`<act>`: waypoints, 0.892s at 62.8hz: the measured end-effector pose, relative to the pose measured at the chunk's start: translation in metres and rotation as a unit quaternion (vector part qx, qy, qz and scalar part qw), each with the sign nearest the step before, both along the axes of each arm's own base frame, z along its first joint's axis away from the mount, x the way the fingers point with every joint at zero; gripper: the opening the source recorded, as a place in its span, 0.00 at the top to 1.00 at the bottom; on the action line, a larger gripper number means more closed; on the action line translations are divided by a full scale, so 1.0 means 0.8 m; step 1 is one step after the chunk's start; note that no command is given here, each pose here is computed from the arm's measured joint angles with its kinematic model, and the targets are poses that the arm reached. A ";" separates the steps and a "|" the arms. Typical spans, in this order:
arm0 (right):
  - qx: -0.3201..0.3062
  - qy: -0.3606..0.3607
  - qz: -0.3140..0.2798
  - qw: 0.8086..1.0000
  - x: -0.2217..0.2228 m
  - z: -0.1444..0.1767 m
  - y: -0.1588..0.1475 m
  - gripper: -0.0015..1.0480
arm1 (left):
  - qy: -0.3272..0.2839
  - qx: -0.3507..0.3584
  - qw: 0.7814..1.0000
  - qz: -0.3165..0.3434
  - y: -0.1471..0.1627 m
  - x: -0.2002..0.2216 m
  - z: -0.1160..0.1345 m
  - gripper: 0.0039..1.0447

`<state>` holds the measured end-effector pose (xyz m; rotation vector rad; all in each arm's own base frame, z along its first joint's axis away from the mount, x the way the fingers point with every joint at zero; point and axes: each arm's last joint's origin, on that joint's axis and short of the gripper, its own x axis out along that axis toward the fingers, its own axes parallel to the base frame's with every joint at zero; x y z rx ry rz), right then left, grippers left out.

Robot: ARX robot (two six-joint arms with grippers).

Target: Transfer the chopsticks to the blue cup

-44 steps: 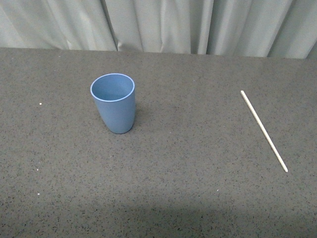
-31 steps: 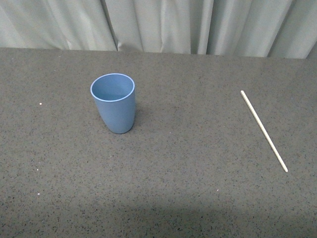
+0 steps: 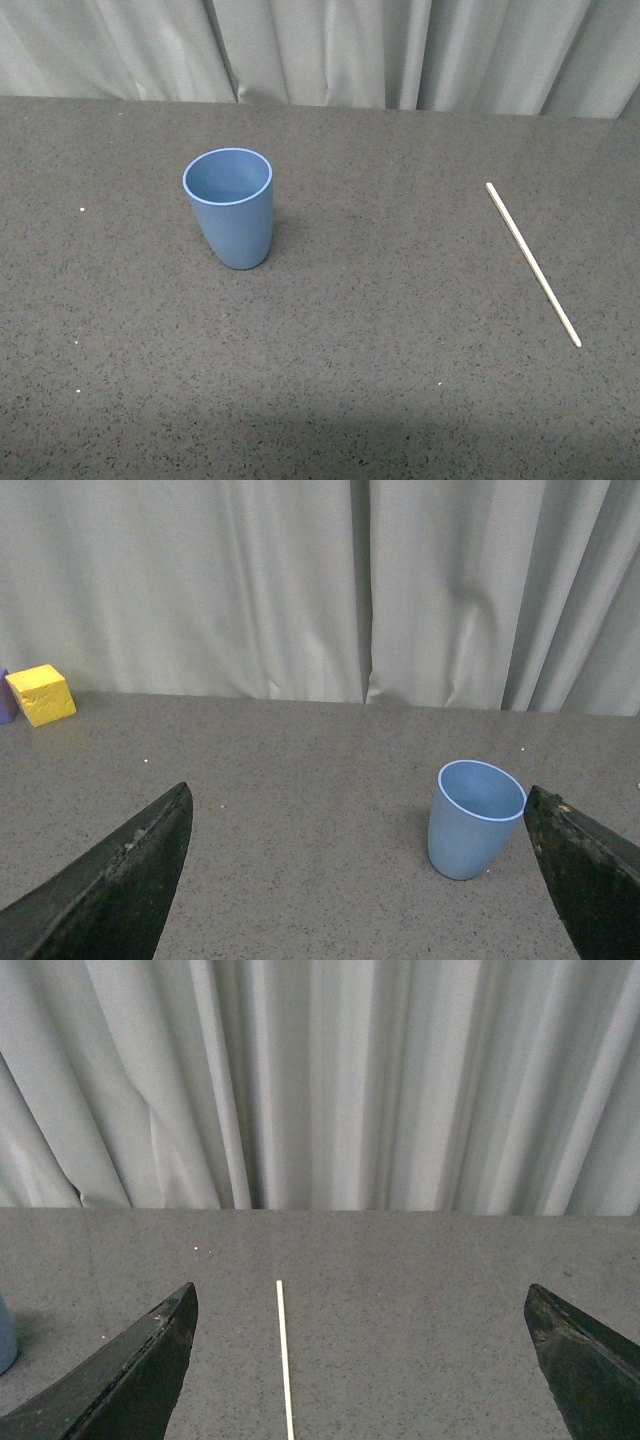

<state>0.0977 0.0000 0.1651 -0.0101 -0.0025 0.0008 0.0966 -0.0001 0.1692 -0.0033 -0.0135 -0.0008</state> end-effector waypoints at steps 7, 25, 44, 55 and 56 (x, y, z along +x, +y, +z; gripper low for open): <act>0.000 0.000 0.000 1.000 0.000 0.000 0.000 0.09 | 0.000 0.000 1.000 0.000 0.000 0.000 0.000 0.06; 0.000 0.000 0.000 1.000 0.000 0.000 0.000 0.09 | 0.000 0.000 1.000 0.000 0.000 0.000 0.000 0.06; 0.000 0.000 0.000 1.000 0.000 0.000 0.000 0.09 | 0.000 0.000 1.000 0.000 0.000 0.000 0.000 0.06; -0.004 0.000 -0.005 1.000 0.000 0.000 0.000 0.09 | 0.000 0.000 1.000 0.000 0.000 0.000 0.000 0.06; -0.012 0.000 -0.014 1.000 0.001 0.000 0.001 0.09 | 0.000 0.000 1.000 0.000 0.000 0.000 0.000 0.06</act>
